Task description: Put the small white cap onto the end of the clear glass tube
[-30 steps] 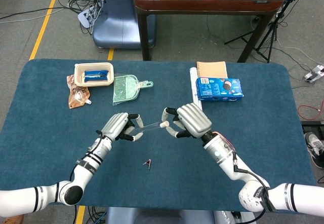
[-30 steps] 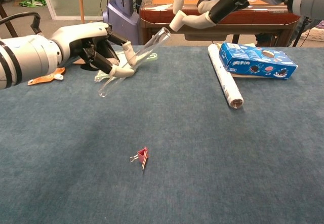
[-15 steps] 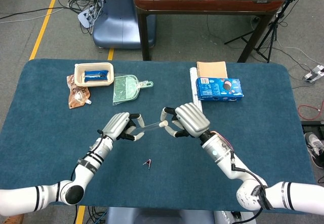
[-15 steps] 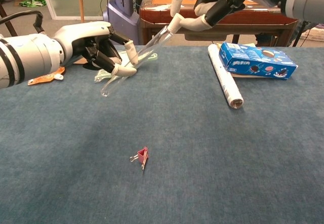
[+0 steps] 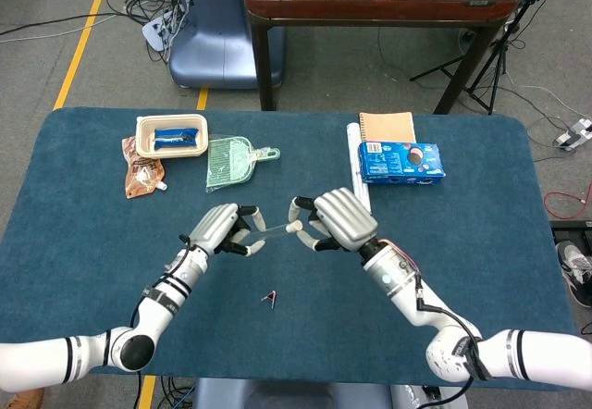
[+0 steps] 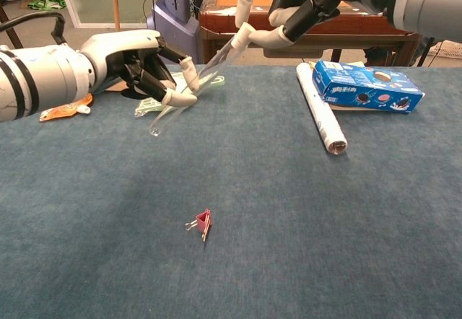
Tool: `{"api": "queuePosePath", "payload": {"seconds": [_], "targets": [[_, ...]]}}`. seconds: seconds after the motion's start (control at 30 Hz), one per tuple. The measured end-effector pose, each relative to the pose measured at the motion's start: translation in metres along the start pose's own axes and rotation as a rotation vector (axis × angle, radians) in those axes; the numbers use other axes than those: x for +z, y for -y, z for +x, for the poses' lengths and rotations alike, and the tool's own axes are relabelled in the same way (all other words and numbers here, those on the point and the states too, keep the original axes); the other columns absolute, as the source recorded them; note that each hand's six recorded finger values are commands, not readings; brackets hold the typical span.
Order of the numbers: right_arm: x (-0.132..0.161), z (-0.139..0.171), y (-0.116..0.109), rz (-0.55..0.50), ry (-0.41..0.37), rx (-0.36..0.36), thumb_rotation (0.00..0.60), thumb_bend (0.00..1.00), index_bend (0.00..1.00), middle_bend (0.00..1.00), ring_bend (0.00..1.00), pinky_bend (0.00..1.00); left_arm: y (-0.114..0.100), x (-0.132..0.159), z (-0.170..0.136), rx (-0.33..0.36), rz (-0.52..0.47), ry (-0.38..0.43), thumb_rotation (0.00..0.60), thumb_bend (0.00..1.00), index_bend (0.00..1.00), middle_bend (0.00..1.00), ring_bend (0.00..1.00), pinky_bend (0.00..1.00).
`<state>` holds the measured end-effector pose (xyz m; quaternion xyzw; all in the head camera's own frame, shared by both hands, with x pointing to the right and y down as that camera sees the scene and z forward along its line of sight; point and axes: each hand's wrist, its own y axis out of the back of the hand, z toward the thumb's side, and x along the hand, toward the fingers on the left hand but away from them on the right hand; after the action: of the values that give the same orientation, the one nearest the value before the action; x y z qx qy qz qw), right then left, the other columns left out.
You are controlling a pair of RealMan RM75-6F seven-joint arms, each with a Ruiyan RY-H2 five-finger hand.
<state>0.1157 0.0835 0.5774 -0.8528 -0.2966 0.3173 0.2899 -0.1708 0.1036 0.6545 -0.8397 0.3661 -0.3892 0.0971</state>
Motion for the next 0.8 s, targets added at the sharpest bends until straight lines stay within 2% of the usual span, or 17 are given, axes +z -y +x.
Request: {"api": "queuePosePath", "payload": {"seconds": [0.5,0.57,0.63,0.73,0.8], "targets": [[-0.0009,-0.0044,0.0068,0.008,0.004,0.006,0.6,0.39,0.64,1.0,1.0,1.0,-0.0031,-0.0013,-0.0005,-0.001,0.007,-0.007,0.6,0.26,0.62,1.0,1.0,0.95],[-0.0016,-0.004,0.0068,0.015,0.005,0.005,0.6,0.33,0.64,1.0,1.0,1.0,-0.0033,-0.0022,-0.0006,-0.001,0.014,-0.008,0.6,0.26,0.62,1.0,1.0,0.95],[-0.0021,-0.0035,0.0066,0.019,0.006,0.004,0.6,0.2,0.62,0.99,1.0,1.0,-0.0041,-0.0026,-0.0005,0.002,0.02,-0.007,0.6,0.26,0.62,1.0,1.0,0.95],[-0.0024,-0.003,0.0064,0.027,0.008,0.001,0.6,0.05,0.53,0.99,1.0,1.0,-0.0048,-0.003,-0.001,0.004,0.026,-0.005,0.6,0.26,0.62,1.0,1.0,0.95],[-0.0024,-0.0021,0.007,0.025,0.009,0.0,0.6,0.01,0.49,0.99,1.0,1.0,-0.0046,-0.0035,-0.0018,0.003,0.033,-0.003,0.6,0.26,0.62,1.0,1.0,0.95]]}}
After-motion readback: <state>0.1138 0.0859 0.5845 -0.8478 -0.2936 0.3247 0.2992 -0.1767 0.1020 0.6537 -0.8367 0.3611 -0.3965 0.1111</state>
